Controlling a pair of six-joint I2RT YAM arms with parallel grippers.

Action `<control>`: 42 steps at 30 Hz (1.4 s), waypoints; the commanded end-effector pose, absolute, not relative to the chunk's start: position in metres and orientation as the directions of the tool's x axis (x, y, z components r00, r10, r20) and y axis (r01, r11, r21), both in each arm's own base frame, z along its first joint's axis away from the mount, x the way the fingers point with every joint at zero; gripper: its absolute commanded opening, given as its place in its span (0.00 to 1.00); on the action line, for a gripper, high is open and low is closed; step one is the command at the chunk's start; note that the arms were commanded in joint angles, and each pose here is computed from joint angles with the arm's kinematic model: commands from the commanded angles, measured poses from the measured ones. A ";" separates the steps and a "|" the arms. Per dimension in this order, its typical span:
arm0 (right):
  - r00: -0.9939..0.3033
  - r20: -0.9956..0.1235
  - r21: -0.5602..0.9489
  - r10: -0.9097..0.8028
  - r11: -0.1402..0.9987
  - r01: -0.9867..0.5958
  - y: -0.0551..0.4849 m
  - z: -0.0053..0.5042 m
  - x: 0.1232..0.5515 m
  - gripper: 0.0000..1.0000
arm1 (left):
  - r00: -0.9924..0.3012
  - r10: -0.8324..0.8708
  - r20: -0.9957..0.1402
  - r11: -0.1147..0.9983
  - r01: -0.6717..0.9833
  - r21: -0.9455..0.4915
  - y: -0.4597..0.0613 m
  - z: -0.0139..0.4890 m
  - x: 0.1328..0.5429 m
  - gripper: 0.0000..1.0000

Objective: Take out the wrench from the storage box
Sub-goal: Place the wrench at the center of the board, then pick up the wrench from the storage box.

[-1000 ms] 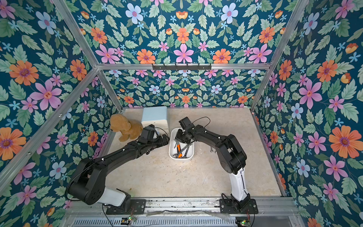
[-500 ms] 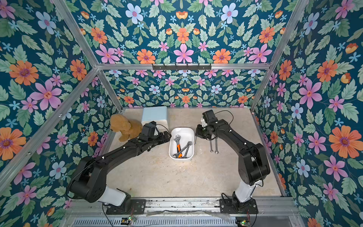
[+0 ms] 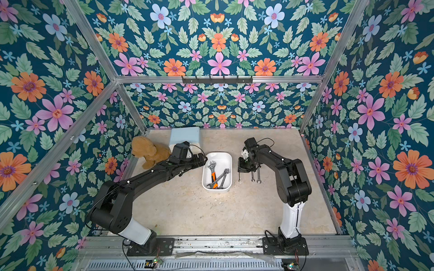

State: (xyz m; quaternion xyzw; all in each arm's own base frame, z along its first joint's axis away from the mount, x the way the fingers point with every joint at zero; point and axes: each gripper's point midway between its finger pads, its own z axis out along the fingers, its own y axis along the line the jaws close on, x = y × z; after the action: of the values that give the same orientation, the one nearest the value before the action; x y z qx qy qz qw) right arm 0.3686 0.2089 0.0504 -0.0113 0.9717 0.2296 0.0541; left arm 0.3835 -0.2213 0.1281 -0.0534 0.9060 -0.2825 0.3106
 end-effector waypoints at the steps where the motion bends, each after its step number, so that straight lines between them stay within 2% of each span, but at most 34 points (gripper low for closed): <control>1: -0.995 -0.096 0.382 -0.017 0.923 -0.052 0.196 0.040 0.369 0.00 | -0.803 -0.259 -0.537 0.846 0.079 -0.527 -0.219 0.126 0.384 0.95; 14: -0.998 -0.060 0.272 0.002 0.962 -0.014 0.166 0.016 0.370 0.00 | -0.805 -0.258 -0.534 0.846 0.079 -0.528 -0.219 0.124 0.384 0.95; 19: -0.998 -0.062 0.261 0.010 0.965 -0.007 0.161 0.014 0.372 0.17 | -0.803 -0.261 -0.536 0.846 0.077 -0.528 -0.219 0.124 0.383 0.95; 26: -0.997 -0.073 0.243 0.023 0.970 0.004 0.157 0.017 0.372 0.27 | -0.800 -0.265 -0.538 0.847 0.072 -0.526 -0.217 0.125 0.383 0.95; 30: -0.994 -0.099 0.234 0.037 0.972 0.013 0.154 0.030 0.372 0.28 | -0.801 -0.269 -0.535 0.848 0.065 -0.525 -0.215 0.123 0.381 0.96; 34: -0.985 -0.163 0.245 0.051 0.969 0.010 0.160 0.065 0.371 0.28 | -0.798 -0.276 -0.535 0.854 0.051 -0.518 -0.211 0.122 0.379 0.95; 38: -0.974 -0.226 0.286 0.022 0.957 -0.045 0.193 0.107 0.361 0.28 | -0.805 -0.273 -0.527 0.877 0.018 -0.481 -0.200 0.112 0.370 0.96; 42: -0.964 -0.264 0.287 0.006 0.955 -0.073 0.231 0.128 0.355 0.28 | -0.798 -0.295 -0.525 0.885 -0.020 -0.466 -0.185 0.106 0.365 0.95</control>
State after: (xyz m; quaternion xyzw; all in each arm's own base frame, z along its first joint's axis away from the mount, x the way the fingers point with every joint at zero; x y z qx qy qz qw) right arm 0.3606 0.2219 0.1239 -0.0394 0.9766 0.1611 0.1367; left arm 0.3642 -0.1962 0.1074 -0.0725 0.9204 -0.2423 0.2982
